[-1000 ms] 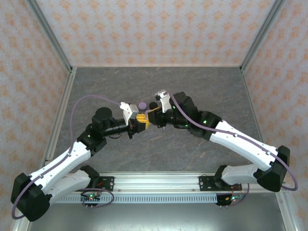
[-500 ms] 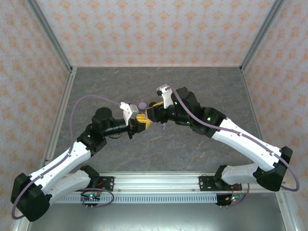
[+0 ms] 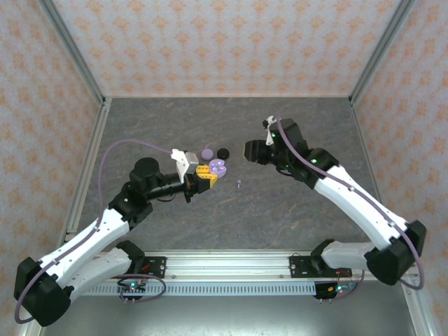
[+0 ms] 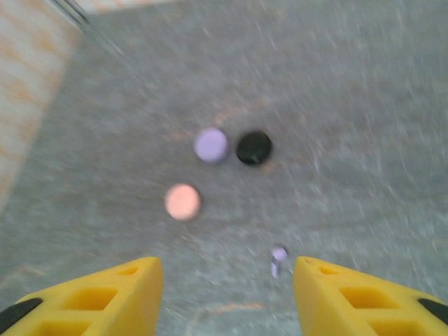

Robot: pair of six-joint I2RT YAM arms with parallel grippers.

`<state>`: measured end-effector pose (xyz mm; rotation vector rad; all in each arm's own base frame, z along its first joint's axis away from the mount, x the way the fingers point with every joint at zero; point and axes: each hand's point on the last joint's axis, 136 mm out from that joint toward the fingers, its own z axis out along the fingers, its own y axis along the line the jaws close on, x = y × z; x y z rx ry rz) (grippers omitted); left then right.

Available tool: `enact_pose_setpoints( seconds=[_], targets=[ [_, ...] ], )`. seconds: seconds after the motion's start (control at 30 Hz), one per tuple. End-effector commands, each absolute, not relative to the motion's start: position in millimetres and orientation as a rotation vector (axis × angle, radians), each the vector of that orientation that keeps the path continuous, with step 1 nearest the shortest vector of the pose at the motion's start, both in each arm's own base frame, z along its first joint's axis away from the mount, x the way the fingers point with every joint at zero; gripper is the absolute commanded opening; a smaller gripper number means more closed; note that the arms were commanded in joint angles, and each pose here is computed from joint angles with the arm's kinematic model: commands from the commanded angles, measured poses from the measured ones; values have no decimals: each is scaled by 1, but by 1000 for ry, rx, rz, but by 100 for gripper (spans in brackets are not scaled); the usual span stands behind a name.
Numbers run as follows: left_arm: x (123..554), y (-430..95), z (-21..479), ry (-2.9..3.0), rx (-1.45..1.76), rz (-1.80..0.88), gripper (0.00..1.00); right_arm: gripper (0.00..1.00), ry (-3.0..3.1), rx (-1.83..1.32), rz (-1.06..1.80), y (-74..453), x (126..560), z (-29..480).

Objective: Insert wireless bluetooth earbuds into charging case

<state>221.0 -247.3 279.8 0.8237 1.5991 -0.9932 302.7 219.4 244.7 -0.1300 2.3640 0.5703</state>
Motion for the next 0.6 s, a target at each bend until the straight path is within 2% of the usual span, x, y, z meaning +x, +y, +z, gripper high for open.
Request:
enact_pose_setpoints(
  seconds=[0.0, 0.37, 0.57],
  targets=[
    [216, -247, 295, 1544, 839, -982, 0, 52, 2529, -100, 488, 214, 300, 195],
    [215, -246, 293, 1553, 844, -973, 0, 48, 2798, -142, 375, 237, 318, 90],
    [216, -246, 292, 1555, 843, -966, 0, 43, 2876, -181, 413, 256, 323, 60]
  ],
)
